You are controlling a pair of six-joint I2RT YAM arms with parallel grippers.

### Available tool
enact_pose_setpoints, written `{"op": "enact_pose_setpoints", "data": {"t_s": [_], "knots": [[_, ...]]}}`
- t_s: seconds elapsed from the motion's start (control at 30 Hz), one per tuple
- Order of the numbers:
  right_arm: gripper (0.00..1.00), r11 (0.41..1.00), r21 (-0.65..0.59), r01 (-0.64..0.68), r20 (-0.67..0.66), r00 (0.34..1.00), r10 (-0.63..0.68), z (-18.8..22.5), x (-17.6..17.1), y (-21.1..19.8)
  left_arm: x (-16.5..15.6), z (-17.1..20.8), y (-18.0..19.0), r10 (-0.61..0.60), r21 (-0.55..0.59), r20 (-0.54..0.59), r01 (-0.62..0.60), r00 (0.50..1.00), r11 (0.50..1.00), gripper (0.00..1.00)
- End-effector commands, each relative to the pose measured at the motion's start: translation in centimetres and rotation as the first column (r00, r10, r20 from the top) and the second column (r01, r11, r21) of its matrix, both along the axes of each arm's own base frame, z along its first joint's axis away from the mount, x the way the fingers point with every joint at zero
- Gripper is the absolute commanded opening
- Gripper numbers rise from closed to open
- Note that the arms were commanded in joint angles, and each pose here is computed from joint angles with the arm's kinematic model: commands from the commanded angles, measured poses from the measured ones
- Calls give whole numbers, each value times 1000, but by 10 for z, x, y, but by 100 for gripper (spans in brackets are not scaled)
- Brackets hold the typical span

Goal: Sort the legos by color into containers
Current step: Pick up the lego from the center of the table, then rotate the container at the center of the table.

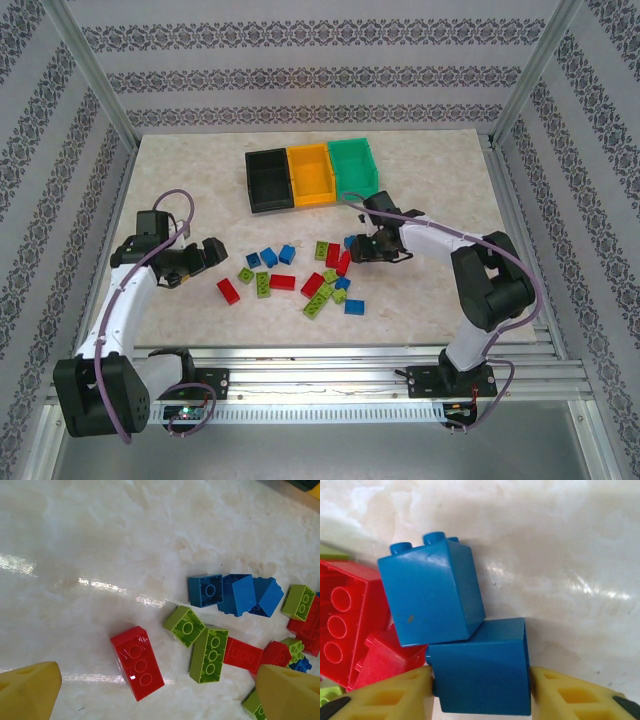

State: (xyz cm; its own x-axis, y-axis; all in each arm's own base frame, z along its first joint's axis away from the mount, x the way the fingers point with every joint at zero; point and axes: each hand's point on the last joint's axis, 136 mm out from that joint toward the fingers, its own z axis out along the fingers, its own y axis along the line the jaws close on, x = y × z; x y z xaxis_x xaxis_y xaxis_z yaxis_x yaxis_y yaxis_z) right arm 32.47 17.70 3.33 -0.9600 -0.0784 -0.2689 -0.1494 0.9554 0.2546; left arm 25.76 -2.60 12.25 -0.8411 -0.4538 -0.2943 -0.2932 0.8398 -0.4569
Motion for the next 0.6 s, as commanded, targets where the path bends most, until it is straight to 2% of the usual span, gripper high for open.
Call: {"op": "enact_pose_setpoints", "data": {"t_s": [0.0,0.13,0.27,0.43,0.57], "knots": [[39,999,-41,-15,-13,1000,14,-1,-3,-3,-2,-3,4,25,-3,-7,-25,1000,1000,100],[33,999,10,-31,17,999,31,21,-3,4,-2,-5,3,24,-8,-14,-24,1000,1000,100],[32,997,75,-24,102,995,17,64,14,5,-2,-7,3,23,-9,-20,-23,1000,1000,100],[32,981,193,24,187,980,-61,112,70,5,-2,-6,7,34,14,-17,-34,999,999,100],[31,973,218,79,235,963,-131,128,135,1,-3,-4,8,37,24,-10,-37,999,999,100]]}}
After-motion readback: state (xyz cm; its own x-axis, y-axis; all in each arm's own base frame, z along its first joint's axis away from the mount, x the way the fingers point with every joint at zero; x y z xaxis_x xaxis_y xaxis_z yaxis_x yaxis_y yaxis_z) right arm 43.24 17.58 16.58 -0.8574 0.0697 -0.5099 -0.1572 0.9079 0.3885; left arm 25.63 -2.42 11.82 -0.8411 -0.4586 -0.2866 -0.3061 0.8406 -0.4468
